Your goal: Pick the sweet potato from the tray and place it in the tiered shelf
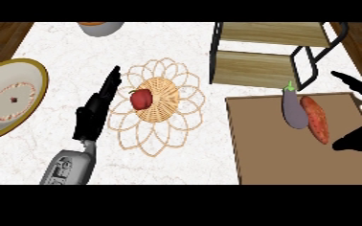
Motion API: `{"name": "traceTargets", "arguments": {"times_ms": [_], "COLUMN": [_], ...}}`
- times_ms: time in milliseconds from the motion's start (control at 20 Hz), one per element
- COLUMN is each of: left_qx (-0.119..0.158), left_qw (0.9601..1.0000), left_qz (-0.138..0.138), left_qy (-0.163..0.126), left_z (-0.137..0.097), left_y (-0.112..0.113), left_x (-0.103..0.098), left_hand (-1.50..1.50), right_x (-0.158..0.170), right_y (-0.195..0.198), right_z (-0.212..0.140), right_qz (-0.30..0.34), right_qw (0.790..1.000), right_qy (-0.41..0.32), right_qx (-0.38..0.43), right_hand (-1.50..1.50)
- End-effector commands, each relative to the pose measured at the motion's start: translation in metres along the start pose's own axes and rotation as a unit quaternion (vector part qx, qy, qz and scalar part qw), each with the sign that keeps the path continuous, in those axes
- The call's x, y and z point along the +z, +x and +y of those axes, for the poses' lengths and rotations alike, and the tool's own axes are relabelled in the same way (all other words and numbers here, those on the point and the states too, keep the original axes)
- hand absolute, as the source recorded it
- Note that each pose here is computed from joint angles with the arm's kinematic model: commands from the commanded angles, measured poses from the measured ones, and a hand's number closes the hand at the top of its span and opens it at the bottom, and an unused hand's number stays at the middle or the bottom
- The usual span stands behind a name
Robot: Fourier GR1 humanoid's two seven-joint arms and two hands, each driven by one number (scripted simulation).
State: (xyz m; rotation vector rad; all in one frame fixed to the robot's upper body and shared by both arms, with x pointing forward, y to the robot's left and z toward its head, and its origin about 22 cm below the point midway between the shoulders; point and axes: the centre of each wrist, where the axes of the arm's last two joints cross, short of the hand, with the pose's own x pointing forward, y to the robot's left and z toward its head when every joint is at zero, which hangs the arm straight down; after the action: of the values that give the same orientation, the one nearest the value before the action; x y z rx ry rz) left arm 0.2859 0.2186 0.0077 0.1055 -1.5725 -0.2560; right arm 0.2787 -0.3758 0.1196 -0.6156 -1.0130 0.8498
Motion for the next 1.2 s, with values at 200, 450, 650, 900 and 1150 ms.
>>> {"name": "traceTargets", "arguments": {"times_ms": [200,450,650,900,1150], "left_qx": [0.004,0.002,-0.002,-0.002,0.003], "left_qw": [1.0000,1.0000,0.9999,1.0000,1.0000], "left_qz": [-0.001,-0.007,-0.009,-0.005,0.002], "left_qy": [-0.002,-0.002,-0.007,-0.006,0.000], "left_z": [-0.009,0.024,0.000,0.001,0.011], "left_y": [-0.012,0.022,0.013,0.003,0.005], "left_x": [0.014,0.003,-0.008,0.016,0.011], "left_hand": [0.00,0.00,0.00,0.00,0.00], "right_x": [-0.027,-0.023,-0.025,-0.025,-0.041], "right_y": [-0.005,-0.006,0.001,-0.022,-0.024], "right_z": [0.017,0.017,0.029,0.030,0.043], "right_qz": [0.018,0.018,0.019,0.029,0.027], "right_qw": [1.000,1.000,0.999,0.999,0.999], "right_qy": [0.005,0.000,0.002,0.010,0.012], "right_qx": [0.024,0.023,0.026,0.027,0.027], "right_hand": [-1.50,-1.50,-1.50,-1.50,-1.50]}}
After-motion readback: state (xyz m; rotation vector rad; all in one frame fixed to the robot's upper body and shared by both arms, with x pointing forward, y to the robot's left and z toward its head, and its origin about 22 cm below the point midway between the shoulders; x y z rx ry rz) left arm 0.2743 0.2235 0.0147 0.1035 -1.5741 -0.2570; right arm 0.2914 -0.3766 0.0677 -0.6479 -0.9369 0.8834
